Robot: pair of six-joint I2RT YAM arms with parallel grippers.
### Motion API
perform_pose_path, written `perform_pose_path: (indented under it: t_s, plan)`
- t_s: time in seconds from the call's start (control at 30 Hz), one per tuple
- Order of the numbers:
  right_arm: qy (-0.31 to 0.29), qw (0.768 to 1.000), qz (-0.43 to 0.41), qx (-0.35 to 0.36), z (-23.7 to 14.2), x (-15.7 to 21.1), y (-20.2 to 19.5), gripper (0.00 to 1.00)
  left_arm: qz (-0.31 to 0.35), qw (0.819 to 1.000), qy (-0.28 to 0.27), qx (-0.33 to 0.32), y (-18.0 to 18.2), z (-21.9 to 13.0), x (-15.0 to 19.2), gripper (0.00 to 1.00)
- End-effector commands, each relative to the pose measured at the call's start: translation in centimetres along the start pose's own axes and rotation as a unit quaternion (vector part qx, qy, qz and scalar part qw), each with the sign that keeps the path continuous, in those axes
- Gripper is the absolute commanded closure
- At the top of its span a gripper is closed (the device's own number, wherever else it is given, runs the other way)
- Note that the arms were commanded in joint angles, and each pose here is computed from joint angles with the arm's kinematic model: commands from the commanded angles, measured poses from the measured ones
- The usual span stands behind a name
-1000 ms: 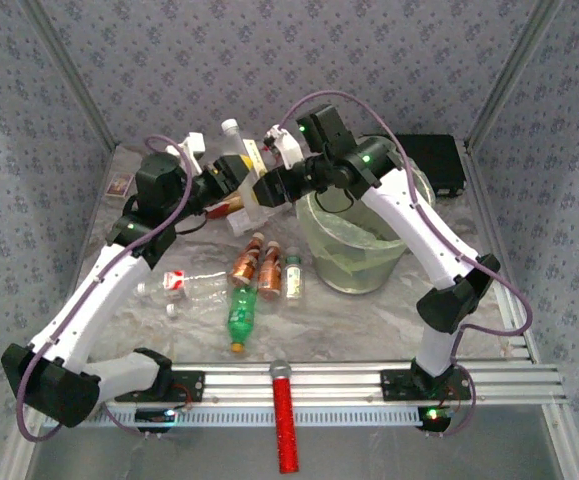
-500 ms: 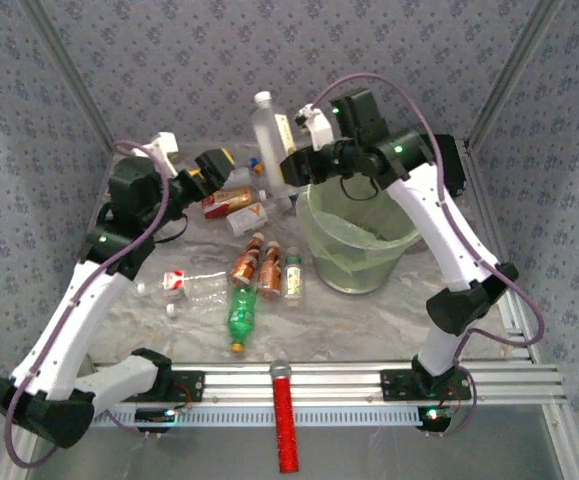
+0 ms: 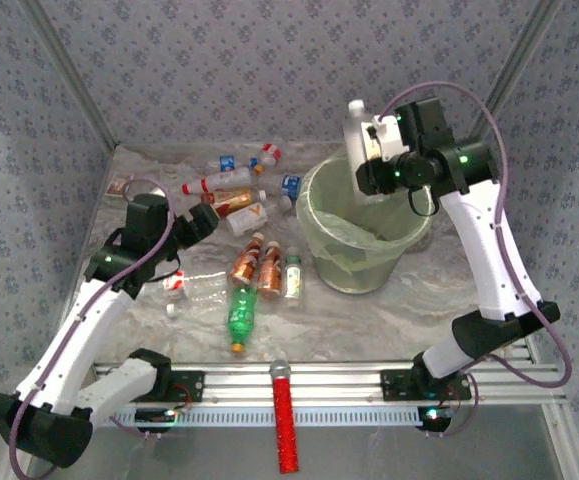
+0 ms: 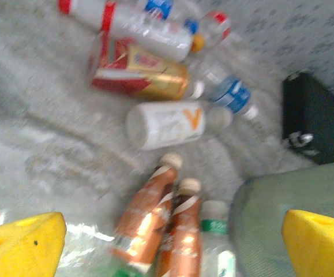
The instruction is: Put the plastic bottles in the bin
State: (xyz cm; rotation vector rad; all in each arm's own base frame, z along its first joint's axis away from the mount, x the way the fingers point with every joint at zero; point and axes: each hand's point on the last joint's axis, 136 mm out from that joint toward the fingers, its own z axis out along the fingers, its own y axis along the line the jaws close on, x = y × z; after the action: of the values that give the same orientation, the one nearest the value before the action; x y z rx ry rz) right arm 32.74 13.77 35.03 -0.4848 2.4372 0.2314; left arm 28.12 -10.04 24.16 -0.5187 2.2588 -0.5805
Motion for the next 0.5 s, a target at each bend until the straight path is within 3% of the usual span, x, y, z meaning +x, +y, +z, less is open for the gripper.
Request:
perform_pose_path:
  t_s: [0.0, 0.2, 0.47]
  plan:
    - [0.083, 0.996, -0.014, 0.037, 0.8, 3.6, -1.2, 0.83, -0.027, 0.998, 0.040, -0.047, 3.0, 0.3, 2.5, 0.05]
    - [0.159, 0.986, -0.025, 0.050, 2.0, 7.5, -1.2, 0.84, -0.056, 0.994, 0.056, -0.079, 5.7, 0.2, 4.8, 0.08]
    - [0.210, 0.977, -0.032, 0.021, 5.1, 9.7, -0.4, 0.84, -0.078, 0.990, 0.075, -0.094, 7.2, 0.1, 6.7, 0.09]
